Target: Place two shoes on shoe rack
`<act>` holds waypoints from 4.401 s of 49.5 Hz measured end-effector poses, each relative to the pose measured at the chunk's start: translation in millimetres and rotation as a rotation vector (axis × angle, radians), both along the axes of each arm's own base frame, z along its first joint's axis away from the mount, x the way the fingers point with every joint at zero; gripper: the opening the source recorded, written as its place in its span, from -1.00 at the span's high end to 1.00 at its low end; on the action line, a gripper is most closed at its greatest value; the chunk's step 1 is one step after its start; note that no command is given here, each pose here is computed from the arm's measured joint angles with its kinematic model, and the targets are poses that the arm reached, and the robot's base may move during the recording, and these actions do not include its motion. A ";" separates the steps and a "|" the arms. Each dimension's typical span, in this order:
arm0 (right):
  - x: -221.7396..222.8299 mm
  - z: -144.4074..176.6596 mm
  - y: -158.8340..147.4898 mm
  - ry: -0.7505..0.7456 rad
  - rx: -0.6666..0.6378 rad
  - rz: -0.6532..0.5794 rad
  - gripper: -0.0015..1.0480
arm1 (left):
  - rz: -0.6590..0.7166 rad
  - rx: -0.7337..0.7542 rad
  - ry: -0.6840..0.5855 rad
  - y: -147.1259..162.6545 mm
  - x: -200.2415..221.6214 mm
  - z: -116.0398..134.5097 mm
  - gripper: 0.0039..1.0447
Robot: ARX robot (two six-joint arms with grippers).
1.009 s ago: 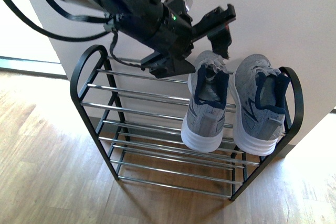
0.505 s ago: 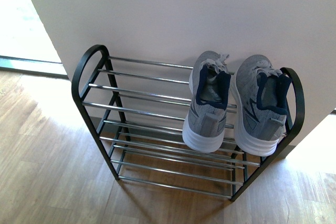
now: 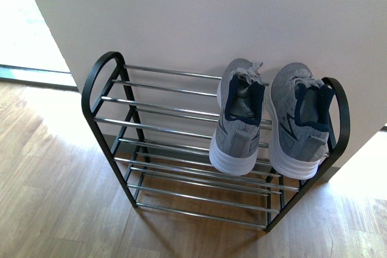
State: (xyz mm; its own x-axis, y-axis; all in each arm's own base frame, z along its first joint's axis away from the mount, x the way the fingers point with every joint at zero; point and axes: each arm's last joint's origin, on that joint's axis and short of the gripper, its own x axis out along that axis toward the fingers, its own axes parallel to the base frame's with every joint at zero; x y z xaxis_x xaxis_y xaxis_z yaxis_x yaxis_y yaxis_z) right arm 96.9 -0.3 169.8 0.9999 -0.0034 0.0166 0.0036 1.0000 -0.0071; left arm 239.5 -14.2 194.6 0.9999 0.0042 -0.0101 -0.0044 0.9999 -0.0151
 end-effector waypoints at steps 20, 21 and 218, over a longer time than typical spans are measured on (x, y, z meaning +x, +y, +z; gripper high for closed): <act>0.0 0.0 0.0 0.000 0.000 0.000 -0.82 | -0.006 0.005 -0.001 13.9 -49.0 -14.8 0.98; 0.0 0.0 0.0 0.000 0.000 0.000 -0.82 | -0.006 0.005 0.000 13.9 -52.3 -15.9 0.98; 0.0 -0.2 0.2 0.002 0.003 0.001 -0.82 | -0.005 0.008 -0.007 14.2 -141.6 -27.7 -0.83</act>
